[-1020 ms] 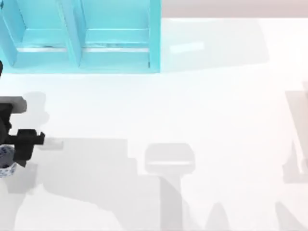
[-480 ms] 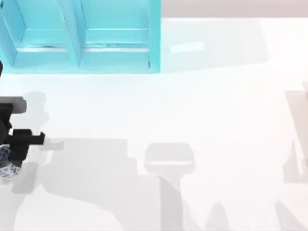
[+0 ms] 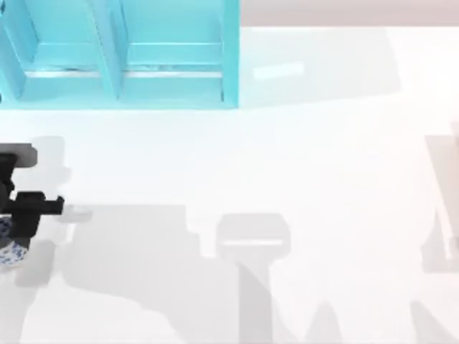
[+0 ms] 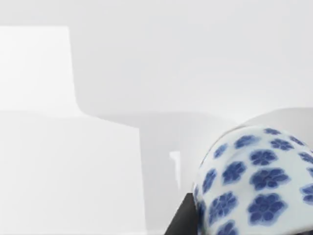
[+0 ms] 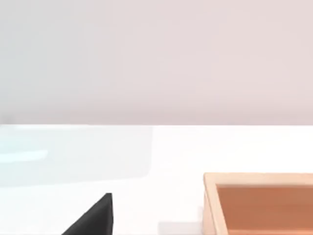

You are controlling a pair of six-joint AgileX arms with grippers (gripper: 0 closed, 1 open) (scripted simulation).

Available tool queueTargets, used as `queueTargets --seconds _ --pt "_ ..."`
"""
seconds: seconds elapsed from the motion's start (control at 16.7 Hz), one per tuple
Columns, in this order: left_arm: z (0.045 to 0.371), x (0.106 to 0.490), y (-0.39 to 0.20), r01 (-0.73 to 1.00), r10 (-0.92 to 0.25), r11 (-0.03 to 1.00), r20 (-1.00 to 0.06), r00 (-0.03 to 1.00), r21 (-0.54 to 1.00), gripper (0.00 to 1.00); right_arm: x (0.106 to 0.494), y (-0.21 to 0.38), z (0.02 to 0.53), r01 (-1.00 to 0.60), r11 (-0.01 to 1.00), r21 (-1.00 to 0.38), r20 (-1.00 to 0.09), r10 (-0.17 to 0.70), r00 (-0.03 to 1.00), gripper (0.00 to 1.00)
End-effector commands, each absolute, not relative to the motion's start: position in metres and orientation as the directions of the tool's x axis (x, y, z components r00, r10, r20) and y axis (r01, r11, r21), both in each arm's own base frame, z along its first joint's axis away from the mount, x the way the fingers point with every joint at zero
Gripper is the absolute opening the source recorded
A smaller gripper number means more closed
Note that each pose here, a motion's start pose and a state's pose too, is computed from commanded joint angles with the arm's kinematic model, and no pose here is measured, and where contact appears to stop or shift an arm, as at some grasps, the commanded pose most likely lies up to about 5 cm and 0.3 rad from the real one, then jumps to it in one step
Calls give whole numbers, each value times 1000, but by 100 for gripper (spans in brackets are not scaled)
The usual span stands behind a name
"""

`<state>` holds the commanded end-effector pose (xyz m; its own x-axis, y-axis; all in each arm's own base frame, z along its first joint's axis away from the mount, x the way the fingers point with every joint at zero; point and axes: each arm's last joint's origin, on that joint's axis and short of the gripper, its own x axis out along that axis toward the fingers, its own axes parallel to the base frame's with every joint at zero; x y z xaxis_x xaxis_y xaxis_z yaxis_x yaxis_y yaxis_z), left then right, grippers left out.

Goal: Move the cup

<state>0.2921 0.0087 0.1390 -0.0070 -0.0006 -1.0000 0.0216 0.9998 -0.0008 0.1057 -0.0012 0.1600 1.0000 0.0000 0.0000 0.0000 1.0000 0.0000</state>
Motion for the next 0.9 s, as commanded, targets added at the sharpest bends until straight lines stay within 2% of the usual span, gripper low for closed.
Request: queueTargets --seconds 0.18,0.42,0.66,0.9 --pt "146 307 40 22 -4 1000 -1000 -29 -5 0 106 -1 160 0 1000 0 0 0 1000 100" --pt "171 324 128 26 -10 1000 -1000 -28 -11 0 106 -1 160 0 1000 0 0 0 1000 100" --pt "197 308 217 22 -8 1000 -1000 -14 -8 0 106 -1 160 0 1000 0 0 0 1000 100" --pt "210 297 246 20 0 1000 -1000 0 0 0 106 -1 160 0 1000 0 0 0 1000 100"
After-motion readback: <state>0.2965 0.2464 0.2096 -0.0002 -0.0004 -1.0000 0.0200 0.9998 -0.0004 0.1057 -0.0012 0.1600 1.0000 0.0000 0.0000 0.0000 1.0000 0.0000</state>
